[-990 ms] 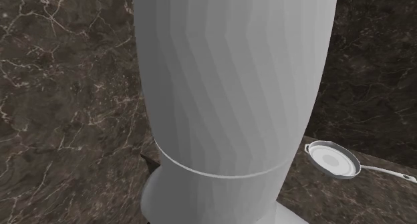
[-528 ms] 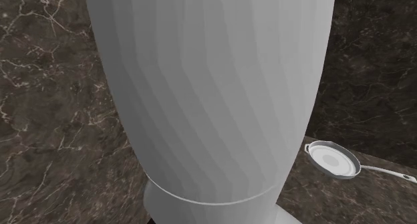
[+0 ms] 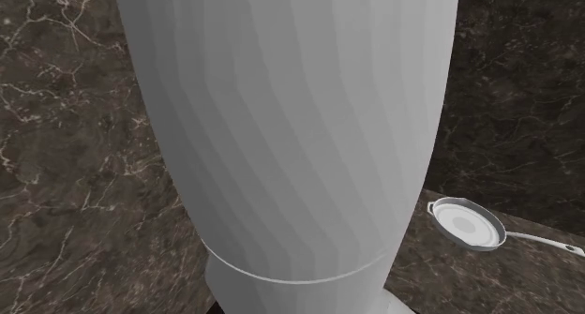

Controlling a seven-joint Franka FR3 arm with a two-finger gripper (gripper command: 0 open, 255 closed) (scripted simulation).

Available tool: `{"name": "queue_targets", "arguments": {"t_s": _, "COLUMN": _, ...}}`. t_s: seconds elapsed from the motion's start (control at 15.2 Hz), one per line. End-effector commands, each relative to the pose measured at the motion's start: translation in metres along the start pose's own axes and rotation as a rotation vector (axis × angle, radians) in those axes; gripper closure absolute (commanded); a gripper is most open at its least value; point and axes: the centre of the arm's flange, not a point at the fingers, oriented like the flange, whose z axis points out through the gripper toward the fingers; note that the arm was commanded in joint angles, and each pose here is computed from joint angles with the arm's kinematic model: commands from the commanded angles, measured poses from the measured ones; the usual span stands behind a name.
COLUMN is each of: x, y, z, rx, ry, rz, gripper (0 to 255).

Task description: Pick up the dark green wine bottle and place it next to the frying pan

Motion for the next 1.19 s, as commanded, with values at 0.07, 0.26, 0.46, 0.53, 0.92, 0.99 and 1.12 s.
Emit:
{"name": "queue_targets", "arguments": {"t_s": 0.07, "x": 0.008, "y": 0.032, "z": 0.021, "rx": 0.0, "ry": 0.001, "rz": -0.001, "gripper": 255}}
{"name": "queue_targets", "arguments": {"t_s": 0.26, "x": 0.016, "y": 0.065, "z": 0.041, "rx": 0.0, "ry": 0.001, "rz": -0.001, "gripper": 255}}
{"name": "queue_targets", "arguments": {"t_s": 0.46, "x": 0.024, "y": 0.098, "z": 0.061, "rx": 0.0, "ry": 0.001, "rz": -0.001, "gripper": 255}}
{"name": "queue_targets", "arguments": {"t_s": 0.53, "x": 0.027, "y": 0.109, "z": 0.068, "rx": 0.0, "ry": 0.001, "rz": -0.001, "gripper": 255}}
{"name": "queue_targets", "arguments": {"t_s": 0.92, "x": 0.044, "y": 0.175, "z": 0.109, "rx": 0.0, "ry": 0.001, "rz": -0.001, "gripper": 255}}
{"name": "queue_targets", "arguments": {"t_s": 0.99, "x": 0.047, "y": 0.186, "z": 0.116, "rx": 0.0, "ry": 0.001, "rz": -0.001, "gripper": 255}}
{"name": "queue_targets", "arguments": {"t_s": 1.12, "x": 0.05, "y": 0.197, "z": 0.128, "rx": 0.0, "ry": 0.001, "rz": -0.001, "gripper": 255}}
